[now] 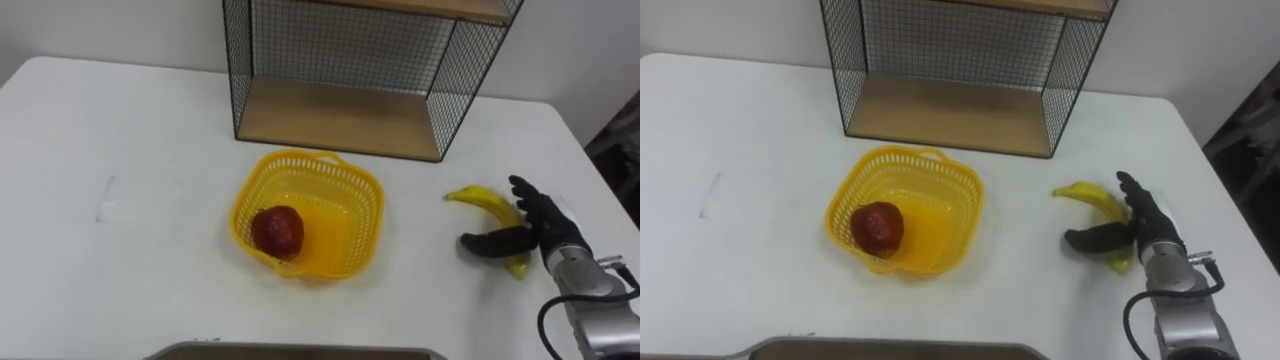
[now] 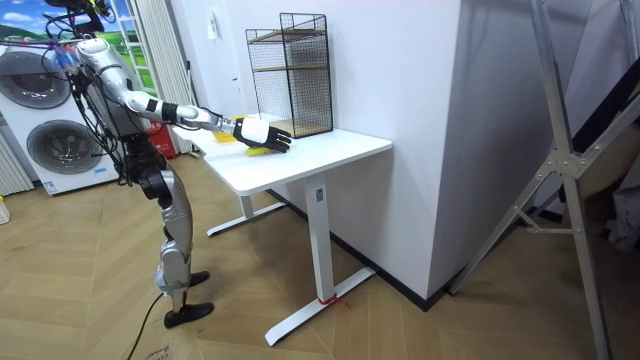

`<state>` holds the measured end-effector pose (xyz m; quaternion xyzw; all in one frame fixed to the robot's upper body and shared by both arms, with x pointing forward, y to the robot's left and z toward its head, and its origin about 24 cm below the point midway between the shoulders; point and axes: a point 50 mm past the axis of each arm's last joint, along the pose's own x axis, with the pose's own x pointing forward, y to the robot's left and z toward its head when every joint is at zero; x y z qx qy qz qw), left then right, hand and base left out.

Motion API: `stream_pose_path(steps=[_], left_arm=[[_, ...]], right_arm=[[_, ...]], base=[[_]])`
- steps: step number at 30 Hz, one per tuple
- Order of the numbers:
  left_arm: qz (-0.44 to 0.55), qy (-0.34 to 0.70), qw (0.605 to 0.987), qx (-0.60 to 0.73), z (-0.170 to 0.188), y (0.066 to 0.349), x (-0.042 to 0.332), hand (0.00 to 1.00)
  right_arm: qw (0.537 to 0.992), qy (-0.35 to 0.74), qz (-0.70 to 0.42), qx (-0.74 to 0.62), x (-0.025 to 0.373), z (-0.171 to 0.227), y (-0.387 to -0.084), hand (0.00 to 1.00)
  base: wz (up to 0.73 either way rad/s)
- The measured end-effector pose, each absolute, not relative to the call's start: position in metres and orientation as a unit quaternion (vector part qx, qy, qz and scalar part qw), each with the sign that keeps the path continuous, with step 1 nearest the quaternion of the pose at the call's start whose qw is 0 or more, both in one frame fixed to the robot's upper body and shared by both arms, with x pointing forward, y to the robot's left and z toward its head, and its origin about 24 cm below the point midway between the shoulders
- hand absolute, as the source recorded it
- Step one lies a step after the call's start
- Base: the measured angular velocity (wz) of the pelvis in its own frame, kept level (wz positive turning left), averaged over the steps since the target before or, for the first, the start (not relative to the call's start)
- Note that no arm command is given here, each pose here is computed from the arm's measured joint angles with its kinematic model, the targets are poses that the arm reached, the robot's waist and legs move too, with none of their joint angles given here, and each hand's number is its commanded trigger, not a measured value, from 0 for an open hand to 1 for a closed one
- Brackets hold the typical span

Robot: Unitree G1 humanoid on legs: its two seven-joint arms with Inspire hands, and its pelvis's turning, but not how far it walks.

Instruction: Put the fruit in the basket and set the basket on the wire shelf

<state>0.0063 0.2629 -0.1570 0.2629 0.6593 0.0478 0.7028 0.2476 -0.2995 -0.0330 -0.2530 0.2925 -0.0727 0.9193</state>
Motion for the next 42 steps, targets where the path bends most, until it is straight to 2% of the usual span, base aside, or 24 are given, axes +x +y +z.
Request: stream_pose_path(steps=[1, 2, 17, 24, 36, 42], left_arm=[[0.049, 0.66, 0.702, 0.263, -0.157, 0.263, 0.006, 0.0], [0.049, 0.661, 0.701, 0.265, -0.157, 0.264, 0.005, 0.0], [0.069, 0.664, 0.697, 0.262, -0.154, 0.27, 0.007, 0.0], [0.064, 0.659, 0.701, 0.264, -0.155, 0.268, 0.013, 0.0], [0.058, 0.659, 0.703, 0.261, -0.157, 0.265, 0.013, 0.0], [0.049, 0.655, 0.708, 0.26, -0.158, 0.26, 0.014, 0.0]], right_arm=[[0.916, 0.298, -0.072, -0.258, 0.248, -0.034, -0.3, 0.5], [0.915, 0.301, -0.074, -0.259, 0.248, -0.035, -0.302, 0.99], [0.879, 0.328, -0.116, -0.326, 0.236, -0.035, -0.327, 1.0], [0.878, 0.324, -0.133, -0.327, 0.236, -0.034, -0.329, 1.0], [0.9, 0.293, -0.131, -0.296, 0.238, -0.027, -0.313, 1.0], [0.923, 0.204, -0.079, -0.316, 0.238, -0.001, -0.278, 1.0]], base=[[0.11], [0.14], [0.03], [-0.01], [-0.09], [-0.15]])
